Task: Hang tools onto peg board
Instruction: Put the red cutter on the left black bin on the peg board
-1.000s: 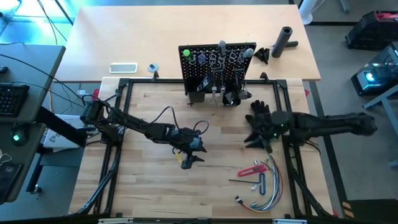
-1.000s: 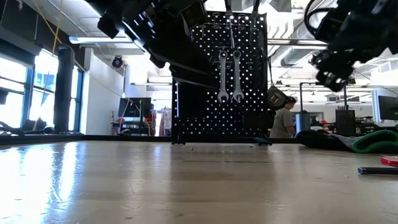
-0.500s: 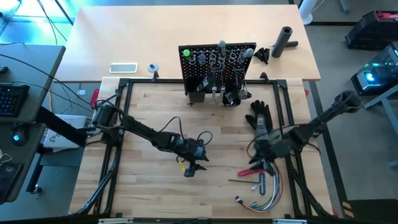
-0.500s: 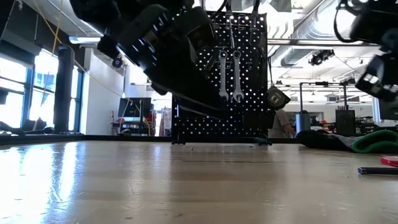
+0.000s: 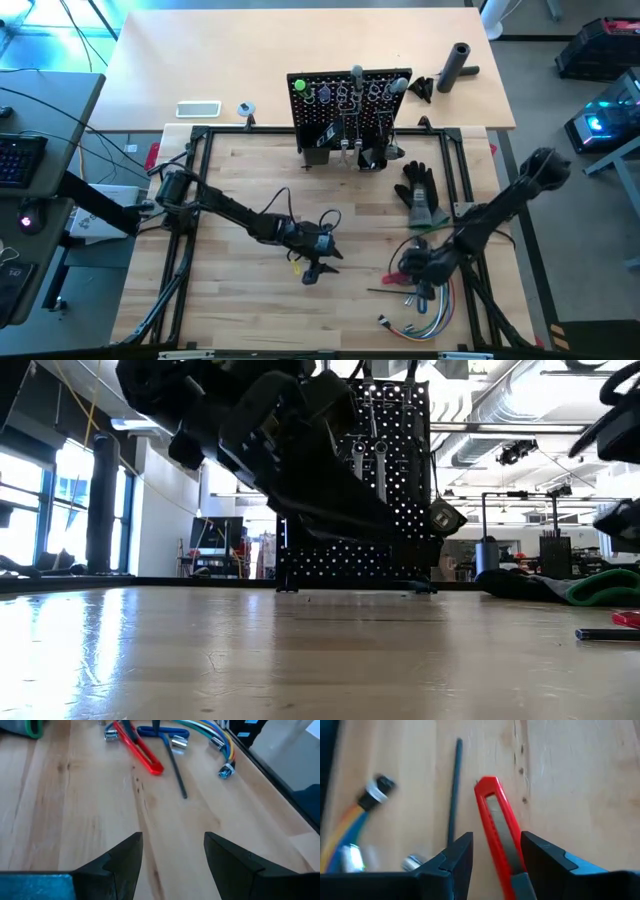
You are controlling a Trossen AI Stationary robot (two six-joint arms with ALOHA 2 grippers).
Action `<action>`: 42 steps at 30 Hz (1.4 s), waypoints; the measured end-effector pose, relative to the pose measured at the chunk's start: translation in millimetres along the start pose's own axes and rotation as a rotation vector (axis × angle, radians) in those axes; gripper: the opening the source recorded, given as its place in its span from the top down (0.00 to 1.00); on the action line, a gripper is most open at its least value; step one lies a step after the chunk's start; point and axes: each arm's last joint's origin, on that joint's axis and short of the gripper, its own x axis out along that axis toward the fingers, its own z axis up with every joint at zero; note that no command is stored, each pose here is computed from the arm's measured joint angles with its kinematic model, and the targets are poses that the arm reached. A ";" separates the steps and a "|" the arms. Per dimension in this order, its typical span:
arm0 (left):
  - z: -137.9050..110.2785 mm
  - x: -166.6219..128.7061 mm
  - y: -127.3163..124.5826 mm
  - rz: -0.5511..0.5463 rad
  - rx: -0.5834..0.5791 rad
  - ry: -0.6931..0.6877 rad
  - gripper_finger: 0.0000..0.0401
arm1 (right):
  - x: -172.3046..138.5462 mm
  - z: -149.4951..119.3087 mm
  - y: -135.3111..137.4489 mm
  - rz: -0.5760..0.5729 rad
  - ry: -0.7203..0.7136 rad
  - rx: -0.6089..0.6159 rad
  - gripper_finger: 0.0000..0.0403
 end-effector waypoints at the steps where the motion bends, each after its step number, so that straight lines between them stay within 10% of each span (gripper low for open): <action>1: 0.0 0.1 1.0 0.002 0.002 -0.002 0.48 | 0.9 2.7 2.9 -0.025 0.024 -0.036 0.60; 21: 2.7 -1.4 11.5 0.026 -0.007 -0.026 0.48 | 25.9 4.7 14.7 -0.221 0.329 -0.160 0.60; 42: 4.9 -1.6 11.4 0.025 -0.003 -0.048 0.48 | 17.8 58.0 40.8 -0.279 0.171 -0.226 0.92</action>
